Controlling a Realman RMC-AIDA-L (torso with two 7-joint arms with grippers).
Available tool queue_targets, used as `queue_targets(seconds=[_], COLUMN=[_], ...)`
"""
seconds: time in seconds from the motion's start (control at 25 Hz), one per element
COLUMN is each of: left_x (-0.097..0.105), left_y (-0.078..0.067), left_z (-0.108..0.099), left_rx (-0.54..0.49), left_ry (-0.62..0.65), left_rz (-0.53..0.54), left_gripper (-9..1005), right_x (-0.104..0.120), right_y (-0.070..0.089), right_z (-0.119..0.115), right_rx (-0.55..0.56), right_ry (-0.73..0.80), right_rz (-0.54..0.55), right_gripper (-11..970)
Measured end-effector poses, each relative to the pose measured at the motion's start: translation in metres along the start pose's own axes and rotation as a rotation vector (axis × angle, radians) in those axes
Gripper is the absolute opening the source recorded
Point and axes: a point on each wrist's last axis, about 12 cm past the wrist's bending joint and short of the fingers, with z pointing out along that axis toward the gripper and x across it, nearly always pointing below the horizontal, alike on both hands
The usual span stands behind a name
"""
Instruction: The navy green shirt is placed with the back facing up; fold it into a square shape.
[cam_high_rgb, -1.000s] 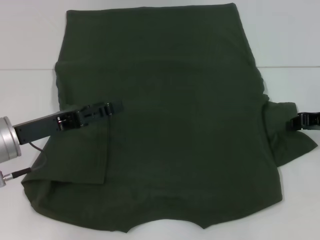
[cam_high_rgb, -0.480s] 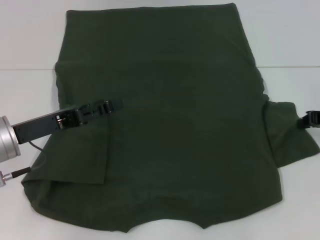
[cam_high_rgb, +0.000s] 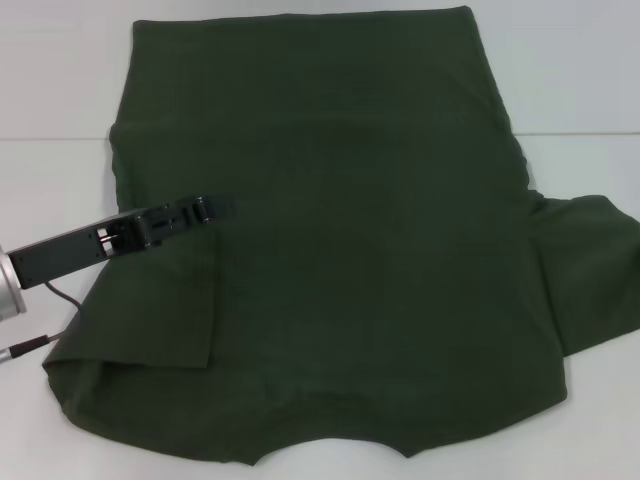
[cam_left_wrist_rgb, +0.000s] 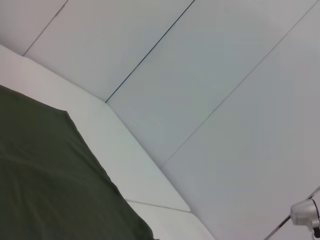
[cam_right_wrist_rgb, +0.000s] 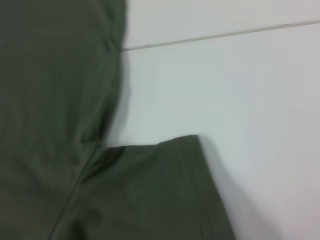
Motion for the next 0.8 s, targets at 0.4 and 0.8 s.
queue_targets(seconds=[0.4, 0.8], left_x=[0.002, 0.000], left_y=[0.000, -0.001], left_z=[-0.004, -0.007], left_rx=[0.005, 0.013], left_ry=[-0.012, -0.029], left_rz=[-0.004, -0.004], left_gripper=[917, 917], right_x=[-0.011, -0.043], right_y=[-0.016, 0.012], right_z=[-0.015, -0.047], right_rx=[0.026, -0.092], right_ry=[-0.029, -0.027], right_rz=[0.045, -0.023], right_gripper=[27, 27])
